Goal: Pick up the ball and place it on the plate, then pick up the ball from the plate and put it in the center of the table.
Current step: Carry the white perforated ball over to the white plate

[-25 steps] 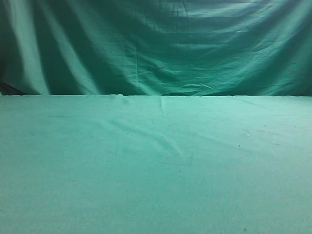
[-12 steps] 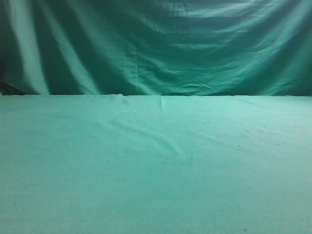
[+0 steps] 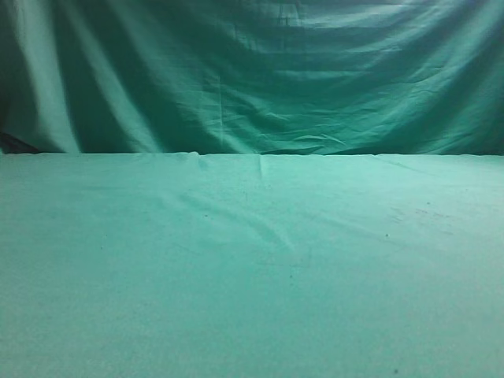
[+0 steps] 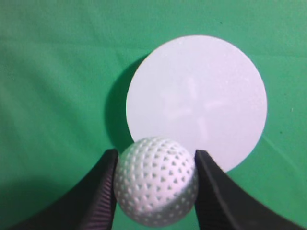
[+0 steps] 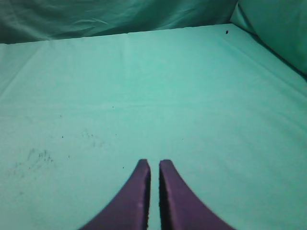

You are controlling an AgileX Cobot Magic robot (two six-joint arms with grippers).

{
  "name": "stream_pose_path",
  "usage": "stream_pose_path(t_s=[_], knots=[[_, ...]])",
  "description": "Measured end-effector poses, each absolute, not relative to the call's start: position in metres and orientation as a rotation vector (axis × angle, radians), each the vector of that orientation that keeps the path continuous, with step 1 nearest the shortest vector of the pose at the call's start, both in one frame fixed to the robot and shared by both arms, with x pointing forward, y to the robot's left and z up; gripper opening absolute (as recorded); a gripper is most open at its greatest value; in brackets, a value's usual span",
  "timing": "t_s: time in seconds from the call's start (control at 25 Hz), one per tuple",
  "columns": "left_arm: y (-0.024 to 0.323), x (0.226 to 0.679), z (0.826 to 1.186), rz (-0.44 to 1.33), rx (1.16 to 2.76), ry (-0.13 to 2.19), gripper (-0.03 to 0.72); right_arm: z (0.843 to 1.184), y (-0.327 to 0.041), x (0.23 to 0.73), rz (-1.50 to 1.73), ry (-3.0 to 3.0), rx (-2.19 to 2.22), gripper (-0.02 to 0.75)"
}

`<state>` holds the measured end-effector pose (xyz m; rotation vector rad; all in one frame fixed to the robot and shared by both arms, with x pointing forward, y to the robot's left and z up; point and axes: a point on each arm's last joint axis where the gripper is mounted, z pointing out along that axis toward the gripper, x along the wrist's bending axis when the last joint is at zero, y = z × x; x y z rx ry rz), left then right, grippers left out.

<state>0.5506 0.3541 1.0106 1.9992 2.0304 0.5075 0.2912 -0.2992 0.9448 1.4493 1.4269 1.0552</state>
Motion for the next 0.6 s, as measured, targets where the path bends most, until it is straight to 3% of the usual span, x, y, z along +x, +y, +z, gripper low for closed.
stream_pose_path(t_s=[0.6], knots=[[0.352, 0.562, 0.993, 0.480, 2.076, 1.926, 0.307, 0.954, -0.298, 0.294, 1.162, 1.332, 1.416, 0.067]])
